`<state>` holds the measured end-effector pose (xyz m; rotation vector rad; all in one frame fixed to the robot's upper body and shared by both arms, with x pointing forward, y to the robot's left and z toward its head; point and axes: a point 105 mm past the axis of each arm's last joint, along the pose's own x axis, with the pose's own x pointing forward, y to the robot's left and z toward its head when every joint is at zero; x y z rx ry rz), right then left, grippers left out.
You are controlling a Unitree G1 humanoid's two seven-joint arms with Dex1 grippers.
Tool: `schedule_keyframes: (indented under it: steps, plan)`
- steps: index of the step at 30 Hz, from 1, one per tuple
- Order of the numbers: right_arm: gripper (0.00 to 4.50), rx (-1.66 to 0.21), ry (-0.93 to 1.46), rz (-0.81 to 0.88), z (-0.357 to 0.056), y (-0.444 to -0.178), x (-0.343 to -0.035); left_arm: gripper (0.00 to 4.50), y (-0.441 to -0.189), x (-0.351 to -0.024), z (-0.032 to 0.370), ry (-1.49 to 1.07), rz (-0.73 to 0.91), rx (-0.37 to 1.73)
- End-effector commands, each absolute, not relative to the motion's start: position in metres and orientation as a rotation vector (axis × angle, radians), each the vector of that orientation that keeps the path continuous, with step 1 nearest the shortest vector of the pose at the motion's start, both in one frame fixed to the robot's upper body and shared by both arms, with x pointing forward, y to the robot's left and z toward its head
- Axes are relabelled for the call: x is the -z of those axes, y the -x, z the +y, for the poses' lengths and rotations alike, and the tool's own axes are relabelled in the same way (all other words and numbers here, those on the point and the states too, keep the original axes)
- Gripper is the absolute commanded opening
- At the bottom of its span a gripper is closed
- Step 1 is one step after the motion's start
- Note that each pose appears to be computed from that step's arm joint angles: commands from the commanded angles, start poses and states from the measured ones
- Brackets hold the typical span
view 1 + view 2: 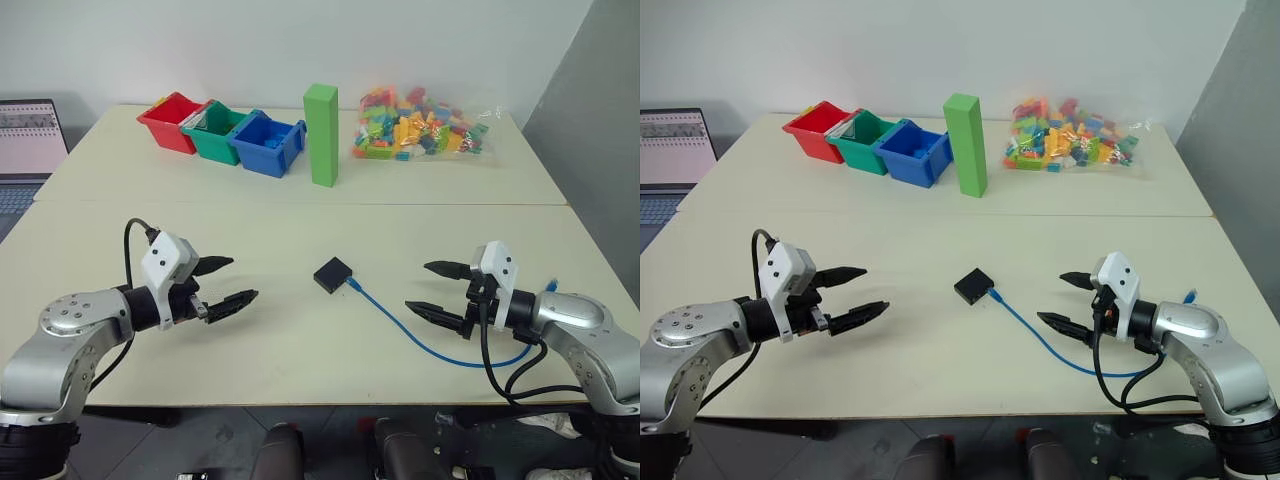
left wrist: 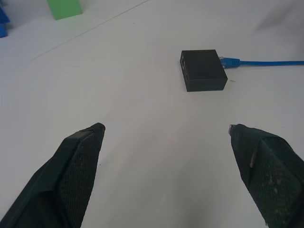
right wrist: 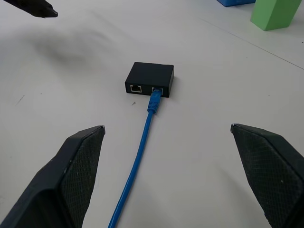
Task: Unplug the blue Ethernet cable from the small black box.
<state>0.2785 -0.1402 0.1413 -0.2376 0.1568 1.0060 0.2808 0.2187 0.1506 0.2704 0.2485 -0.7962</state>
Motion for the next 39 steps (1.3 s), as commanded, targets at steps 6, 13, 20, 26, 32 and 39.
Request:
schedule_keyframes:
  steps: [6, 13, 20, 26, 32, 39]
  plan:
    - [4.5, -1.011, 0.247, 0.114, -0.141, -0.277, -0.149, 4.47, -0.277, -0.165, 0.215, -0.322, 0.213, 0.804]
    - [4.5, -1.015, 0.251, 0.116, -0.131, -0.278, -0.145, 4.47, -0.276, -0.162, 0.217, -0.333, 0.232, 0.804]
    - [4.5, -0.975, 0.268, 0.081, -0.094, -0.288, -0.13, 4.47, -0.273, -0.154, 0.216, -0.346, 0.267, 0.828]
    - [4.5, -0.86, 0.291, 0.152, -0.064, -0.309, -0.097, 4.47, -0.273, -0.151, 0.209, -0.362, 0.282, 0.869]
    - [4.5, -0.776, 0.275, 0.213, -0.05, -0.325, -0.08, 4.47, -0.269, -0.151, 0.198, -0.351, 0.278, 0.939]
    - [3.5, -0.764, 0.29, 0.236, -0.046, -0.33, -0.078, 4.5, -0.264, -0.146, 0.189, -0.33, 0.291, 0.993]
